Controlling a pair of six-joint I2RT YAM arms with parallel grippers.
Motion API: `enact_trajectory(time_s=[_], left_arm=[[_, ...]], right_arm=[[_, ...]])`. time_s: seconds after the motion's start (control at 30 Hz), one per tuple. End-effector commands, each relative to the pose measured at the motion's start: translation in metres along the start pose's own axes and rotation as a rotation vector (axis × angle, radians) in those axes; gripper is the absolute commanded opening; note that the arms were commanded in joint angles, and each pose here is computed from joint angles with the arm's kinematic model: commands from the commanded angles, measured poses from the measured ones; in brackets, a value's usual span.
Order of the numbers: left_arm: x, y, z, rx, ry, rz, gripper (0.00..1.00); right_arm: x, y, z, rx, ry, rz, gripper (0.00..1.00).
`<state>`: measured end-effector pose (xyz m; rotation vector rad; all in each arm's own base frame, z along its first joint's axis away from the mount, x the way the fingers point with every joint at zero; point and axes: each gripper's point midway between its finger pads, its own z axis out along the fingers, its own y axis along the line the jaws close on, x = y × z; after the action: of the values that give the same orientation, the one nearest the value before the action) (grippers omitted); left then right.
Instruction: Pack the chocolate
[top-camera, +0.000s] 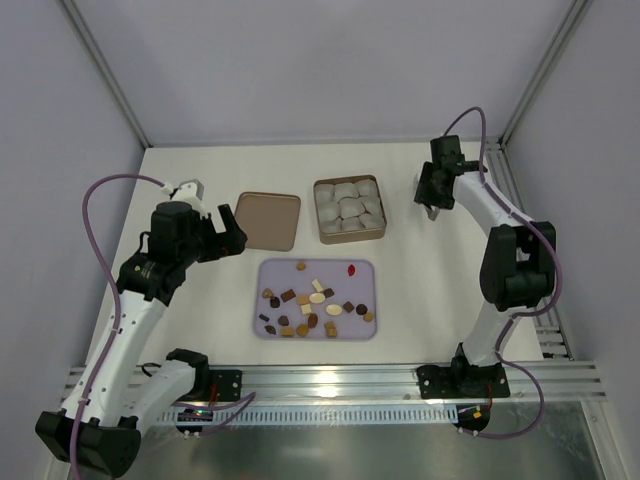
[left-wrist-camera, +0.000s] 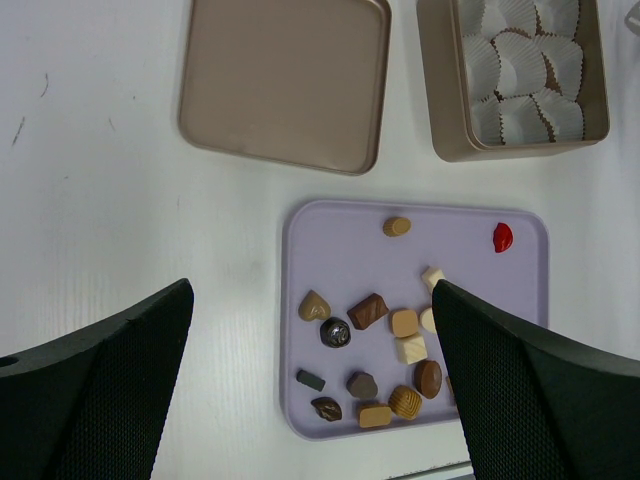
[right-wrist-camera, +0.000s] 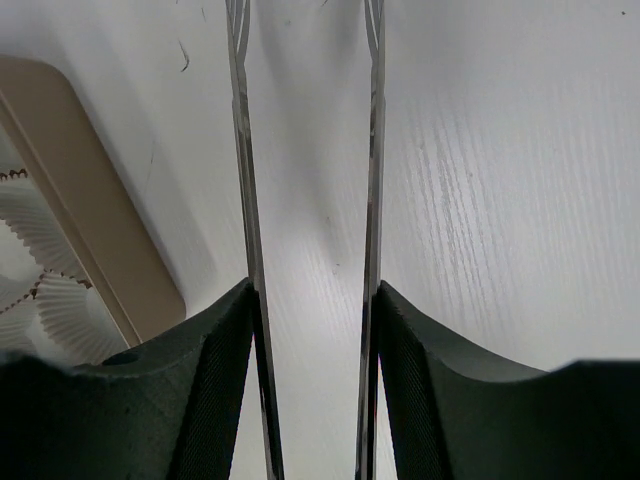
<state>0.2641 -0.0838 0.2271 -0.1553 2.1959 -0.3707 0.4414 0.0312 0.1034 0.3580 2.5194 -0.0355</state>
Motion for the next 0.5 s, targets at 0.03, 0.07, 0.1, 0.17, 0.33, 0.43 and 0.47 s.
enact_trajectory(time_s=[0.03,0.07,0.1,0.17,0.33,0.43,0.47], left_arm=[[-0.003,-0.003,-0.003,0.015,-0.011,0.022,1.0],[-0.003,-0.003,-0.003,0.015,-0.009,0.02,1.0],[-0.002,-0.003,-0.003,0.016,-0.009,0.021,1.0],[-0.003,-0.004,-0.003,0.018,-0.01,0.021,1.0],[-0.003,-0.003,-0.003,0.016,-0.01,0.021,1.0],[-0.002,-0.003,-0.002,0.014,-0.008,0.02,1.0],[-0.003,-0.003,-0.003,0.016,-0.01,0.023,1.0]], right_arm=[[-0.009,-0.001,-0.031,-0.022,-0.048,-0.008,0.52],[-0.009,0.0,-0.034,-0.027,-0.053,-0.008,0.52],[-0.009,0.002,-0.038,-0.033,-0.055,-0.011,0.52],[-0.013,0.006,-0.05,-0.049,-0.079,-0.013,0.52],[-0.015,0.018,-0.073,-0.084,-0.103,-0.033,0.51],[-0.016,0.024,-0.088,-0.112,-0.122,-0.038,0.5],[-0.015,0.028,-0.096,-0.128,-0.13,-0.039,0.48]])
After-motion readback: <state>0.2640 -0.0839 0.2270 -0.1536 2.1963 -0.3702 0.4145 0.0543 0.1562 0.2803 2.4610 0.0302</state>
